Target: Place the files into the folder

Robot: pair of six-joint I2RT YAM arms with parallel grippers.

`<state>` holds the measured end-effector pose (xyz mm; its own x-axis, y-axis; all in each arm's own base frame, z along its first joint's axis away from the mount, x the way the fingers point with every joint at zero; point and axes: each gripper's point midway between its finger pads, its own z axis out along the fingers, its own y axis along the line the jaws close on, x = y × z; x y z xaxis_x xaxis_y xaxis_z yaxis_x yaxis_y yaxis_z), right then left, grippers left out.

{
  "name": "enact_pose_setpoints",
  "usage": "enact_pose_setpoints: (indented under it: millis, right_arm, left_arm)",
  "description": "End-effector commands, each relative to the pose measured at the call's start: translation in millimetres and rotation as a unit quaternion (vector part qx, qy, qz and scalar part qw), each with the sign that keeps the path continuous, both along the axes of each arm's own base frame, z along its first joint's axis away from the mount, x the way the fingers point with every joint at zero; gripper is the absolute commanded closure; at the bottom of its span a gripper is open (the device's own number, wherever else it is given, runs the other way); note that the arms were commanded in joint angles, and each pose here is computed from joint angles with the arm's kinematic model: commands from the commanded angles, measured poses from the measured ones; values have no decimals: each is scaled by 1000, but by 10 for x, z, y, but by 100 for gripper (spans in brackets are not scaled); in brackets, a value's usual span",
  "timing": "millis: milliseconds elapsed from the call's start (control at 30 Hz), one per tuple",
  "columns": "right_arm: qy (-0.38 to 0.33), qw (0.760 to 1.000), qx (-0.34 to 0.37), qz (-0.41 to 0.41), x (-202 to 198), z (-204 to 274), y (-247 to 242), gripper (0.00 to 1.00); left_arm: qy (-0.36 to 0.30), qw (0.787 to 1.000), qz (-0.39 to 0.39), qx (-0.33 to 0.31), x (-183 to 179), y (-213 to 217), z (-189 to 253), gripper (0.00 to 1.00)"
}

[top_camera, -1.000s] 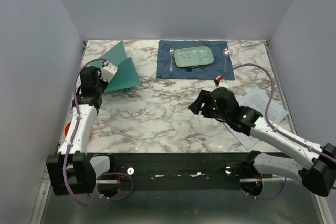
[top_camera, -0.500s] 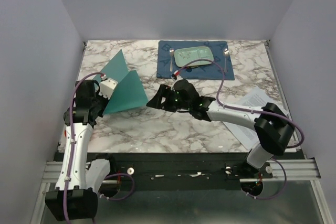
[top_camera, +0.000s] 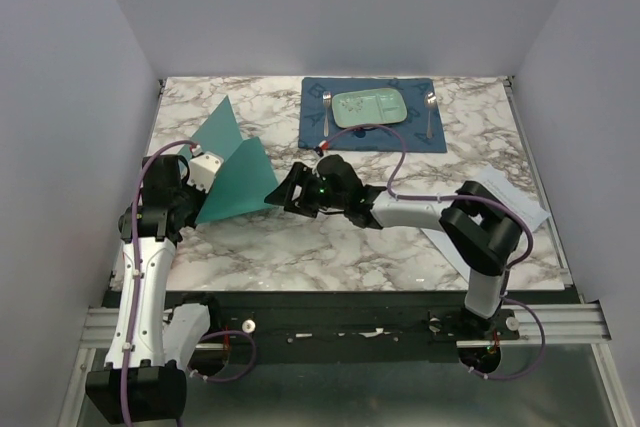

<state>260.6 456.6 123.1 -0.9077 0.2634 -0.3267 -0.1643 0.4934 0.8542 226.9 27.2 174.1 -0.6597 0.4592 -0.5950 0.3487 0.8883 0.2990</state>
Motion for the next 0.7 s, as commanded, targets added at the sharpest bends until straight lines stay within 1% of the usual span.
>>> enact_pose_setpoints:
  millis: [0, 167, 200, 300, 400, 433, 500, 533, 633, 667]
  right_arm:
    - [1, 999, 39, 1, 68, 116, 187, 19]
    - [19, 998, 59, -3, 119, 36, 311, 24]
    - [32, 998, 59, -7, 126, -39, 324, 24]
    - [44, 996, 69, -16, 163, -88, 355, 29]
    - [47, 996, 76, -21, 170, -92, 364, 37]
    - [45, 996, 78, -22, 171, -69, 358, 43]
    - [36, 996, 76, -30, 186, -56, 307, 51]
    - [28, 996, 80, -32, 180, 36, 286, 60]
    - [11, 997, 66, -43, 173, 55, 173, 77]
    - [2, 997, 63, -47, 174, 157, 124, 87]
  left_arm:
    - [6, 1000, -1, -18, -78, -58, 28, 100]
    - [4, 1000, 1, -17, -90, -55, 49, 100]
    - [4, 1000, 2, -18, -95, -55, 50, 100]
    - [3, 1000, 4, -19, -98, -55, 56, 100]
    - [3, 1000, 5, -19, -105, -56, 63, 100]
    - [2, 1000, 5, -21, -106, -60, 66, 100]
    - [0, 1000, 6, -24, -104, -69, 84, 100]
    - [0, 1000, 7, -27, -105, -77, 83, 100]
    - [0, 999, 7, -40, -111, -116, 76, 100]
    - [1, 999, 8, -43, -113, -127, 70, 100]
